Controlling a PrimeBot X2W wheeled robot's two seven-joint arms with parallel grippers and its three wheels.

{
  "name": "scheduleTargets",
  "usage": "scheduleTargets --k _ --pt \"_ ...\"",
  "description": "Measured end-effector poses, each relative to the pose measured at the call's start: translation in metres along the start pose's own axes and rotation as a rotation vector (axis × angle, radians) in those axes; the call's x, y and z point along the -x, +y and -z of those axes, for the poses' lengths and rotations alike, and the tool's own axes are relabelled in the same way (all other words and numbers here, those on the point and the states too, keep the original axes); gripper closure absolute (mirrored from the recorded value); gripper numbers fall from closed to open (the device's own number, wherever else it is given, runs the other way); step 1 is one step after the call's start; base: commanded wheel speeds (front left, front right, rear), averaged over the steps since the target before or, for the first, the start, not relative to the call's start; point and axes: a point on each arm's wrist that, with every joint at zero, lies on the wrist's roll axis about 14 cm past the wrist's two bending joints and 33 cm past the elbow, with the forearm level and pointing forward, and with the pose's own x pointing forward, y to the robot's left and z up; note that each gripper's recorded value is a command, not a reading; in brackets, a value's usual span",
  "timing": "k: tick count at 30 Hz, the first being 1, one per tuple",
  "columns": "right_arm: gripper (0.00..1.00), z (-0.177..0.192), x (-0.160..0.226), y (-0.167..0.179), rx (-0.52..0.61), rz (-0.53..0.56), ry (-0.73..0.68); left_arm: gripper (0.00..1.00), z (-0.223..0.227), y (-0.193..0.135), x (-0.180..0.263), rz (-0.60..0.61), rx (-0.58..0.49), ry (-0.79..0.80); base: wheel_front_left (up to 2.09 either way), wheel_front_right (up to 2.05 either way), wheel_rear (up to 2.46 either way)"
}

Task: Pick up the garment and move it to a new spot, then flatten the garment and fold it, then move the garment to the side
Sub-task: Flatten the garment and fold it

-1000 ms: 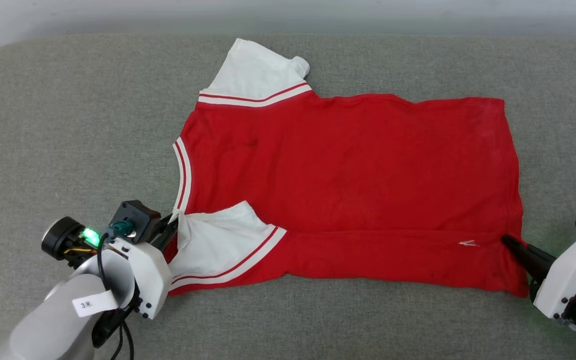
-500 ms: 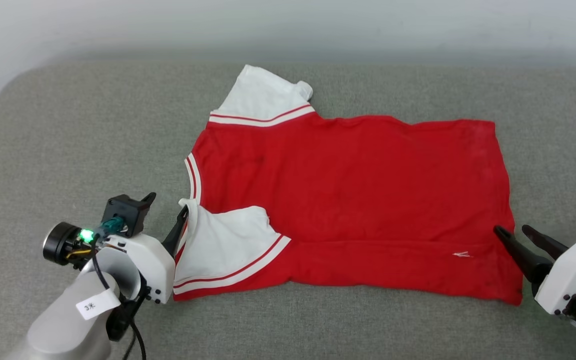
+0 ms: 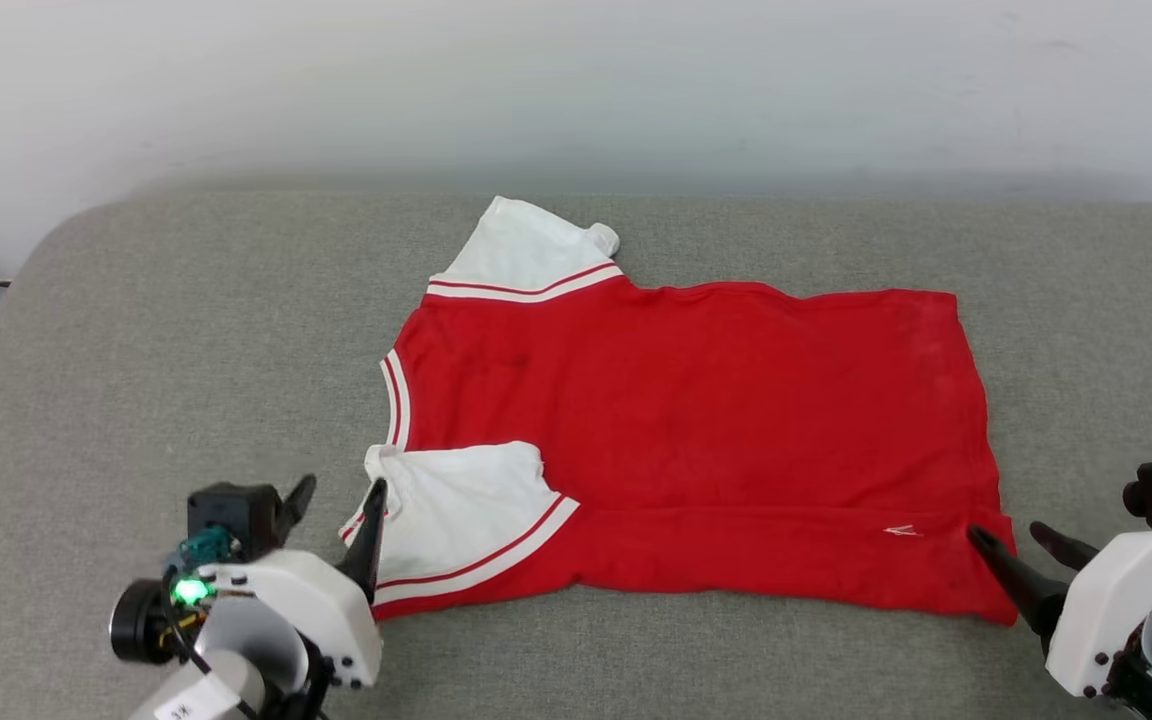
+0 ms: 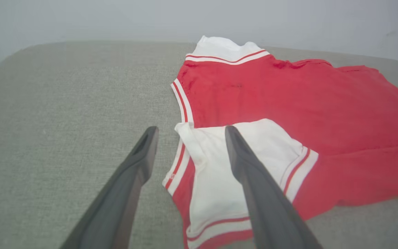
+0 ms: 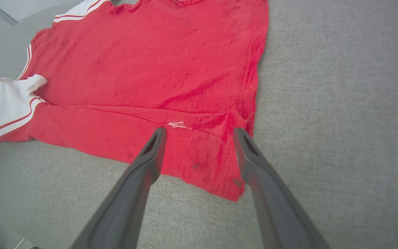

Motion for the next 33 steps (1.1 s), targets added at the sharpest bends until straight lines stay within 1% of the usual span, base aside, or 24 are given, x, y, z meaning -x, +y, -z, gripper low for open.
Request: scheduleTargets --k 3,6,8,11,14,20,24,26,27,30,33 --pt "0.00 0.004 0.008 -0.007 0.015 0.056 0.034 0.00 0.014 -0.006 0.010 0.000 0.008 0.081 0.00 0.00 0.00" --pt "0.00 0.018 0.015 -0.015 0.032 0.117 0.108 0.00 0.029 -0.010 0.021 0.007 -0.013 0.186 0.00 0.00 0.00" --pt "0.00 0.018 0.019 -0.020 0.042 0.159 0.129 0.00 0.039 -0.012 0.026 0.015 -0.041 0.253 0.00 0.00 0.00" --pt "0.00 0.023 0.024 -0.023 0.057 0.196 0.176 0.00 0.044 -0.009 0.027 0.000 -0.066 0.310 0.00 0.00 0.00" --pt "0.00 0.022 0.026 -0.023 0.052 0.213 0.189 0.00 0.054 -0.004 0.027 -0.017 -0.098 0.371 0.00 0.00 0.00" --pt "0.00 0.022 0.025 -0.027 0.050 0.243 0.210 0.00 0.074 -0.005 0.019 -0.028 -0.085 0.452 0.00 0.00 0.00" --pt "0.00 0.025 0.023 -0.029 0.044 0.250 0.225 0.00 0.090 0.001 0.015 -0.047 -0.109 0.505 0.00 0.00 0.00" --pt "0.00 0.026 0.022 -0.030 0.041 0.254 0.230 0.00 0.094 0.005 0.013 -0.054 -0.146 0.512 0.00 0.00 0.00" --pt "0.00 0.027 0.022 -0.031 0.039 0.255 0.233 0.00 0.095 0.005 0.011 -0.056 -0.144 0.516 0.00 0.00 0.00" --pt "0.00 0.028 0.021 -0.032 0.036 0.259 0.239 0.00 0.104 0.007 0.011 -0.057 -0.167 0.551 0.00 0.00 0.00" --pt "0.00 0.029 0.020 -0.033 0.035 0.263 0.245 0.00 0.111 0.003 0.011 -0.036 -0.161 0.583 0.00 0.00 0.00"
